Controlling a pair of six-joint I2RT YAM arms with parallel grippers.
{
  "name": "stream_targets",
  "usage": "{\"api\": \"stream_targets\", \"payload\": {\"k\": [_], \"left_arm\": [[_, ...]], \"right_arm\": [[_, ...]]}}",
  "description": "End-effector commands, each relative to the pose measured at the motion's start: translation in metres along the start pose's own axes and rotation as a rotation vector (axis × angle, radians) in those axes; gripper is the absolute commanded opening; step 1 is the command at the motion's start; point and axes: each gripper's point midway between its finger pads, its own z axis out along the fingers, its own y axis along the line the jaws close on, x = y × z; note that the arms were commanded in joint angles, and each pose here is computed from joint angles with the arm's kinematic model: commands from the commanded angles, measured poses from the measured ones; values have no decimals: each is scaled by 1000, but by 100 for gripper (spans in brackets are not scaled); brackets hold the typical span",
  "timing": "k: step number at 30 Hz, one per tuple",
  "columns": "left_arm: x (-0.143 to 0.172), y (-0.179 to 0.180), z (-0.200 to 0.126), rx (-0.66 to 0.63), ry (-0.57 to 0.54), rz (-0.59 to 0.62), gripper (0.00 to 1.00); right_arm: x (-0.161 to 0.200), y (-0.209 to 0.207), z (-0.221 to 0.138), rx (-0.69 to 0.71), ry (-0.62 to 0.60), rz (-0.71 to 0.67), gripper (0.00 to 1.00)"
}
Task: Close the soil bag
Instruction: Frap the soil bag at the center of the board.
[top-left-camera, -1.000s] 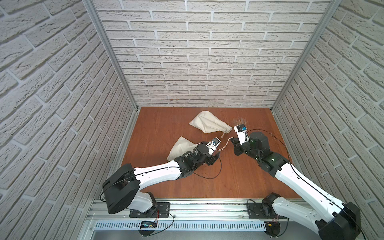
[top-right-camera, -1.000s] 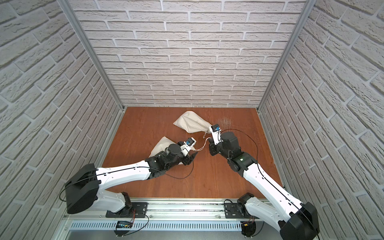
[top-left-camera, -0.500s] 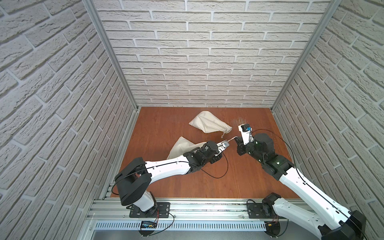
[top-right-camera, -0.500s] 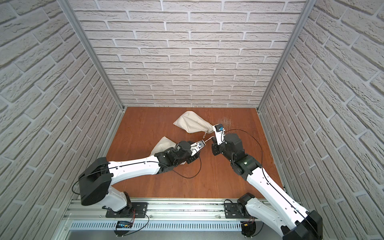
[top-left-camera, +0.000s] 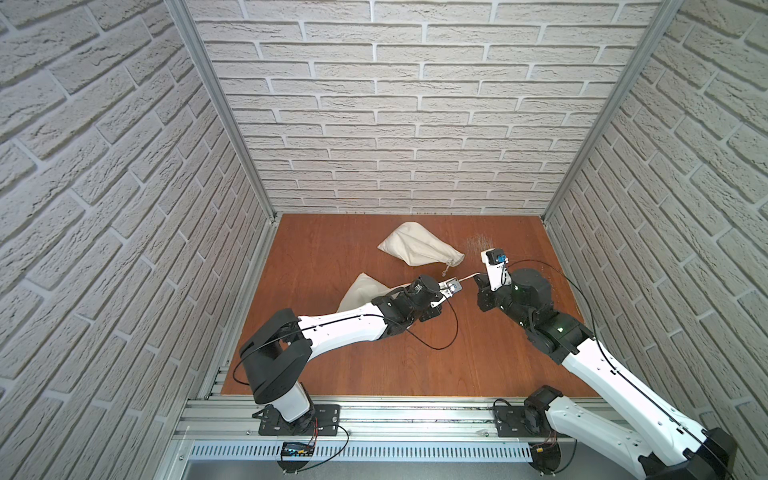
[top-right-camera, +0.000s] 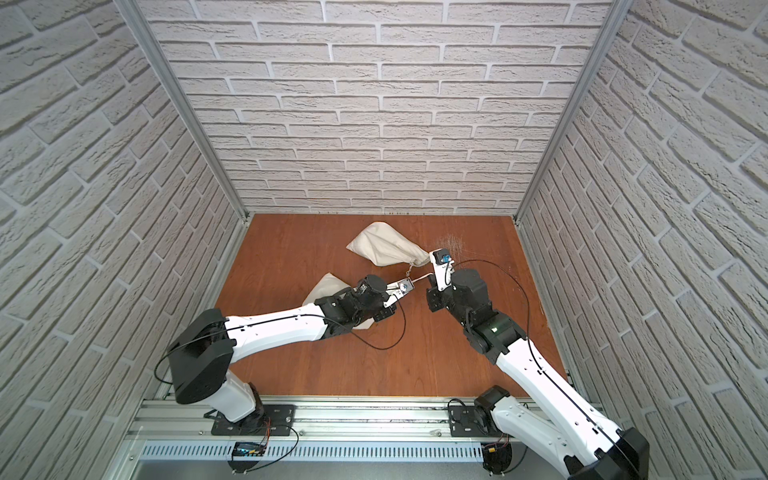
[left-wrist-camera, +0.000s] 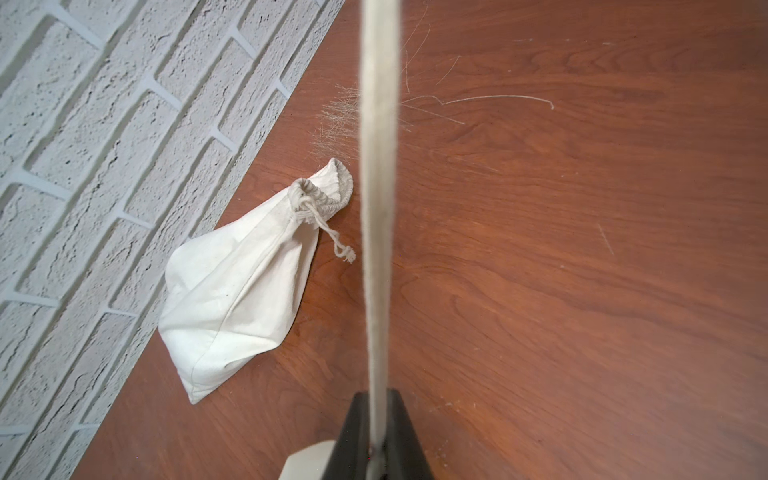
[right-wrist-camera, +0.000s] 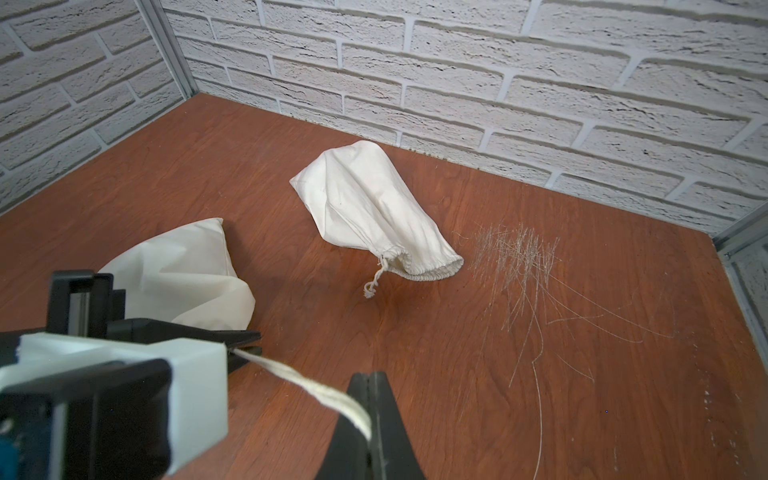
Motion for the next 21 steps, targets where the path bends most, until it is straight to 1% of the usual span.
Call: {"api": "stream_targets", "payload": {"k": [1,4,5,8,12,17,19,21], "left_arm": [[26,10,5,-72,110,7,5],[53,27,0,-182,243,8,2],[60,34,-4,-219,280,4,3],[77,51,-19,-327,367,-17,11],[104,59,-33,-420,486,-49,14],[138,55,-42,-516,600,-112,16],[150,54,-47,-548,619,-168,16],[161,50,-50,-540,631,-219,17]], "right_arm": [[-14,-27,-17,123,-74,21,3],[-17,-48,-32,200,-115,55,3],[-17,-58,-37,237,-124,70,3],[-17,-88,-57,357,-142,124,3],[-18,-120,-81,493,-170,198,3],[-16,-139,-90,558,-171,258,3],[-13,-143,-90,573,-164,270,3],[-10,-147,-89,579,-158,286,3]]}}
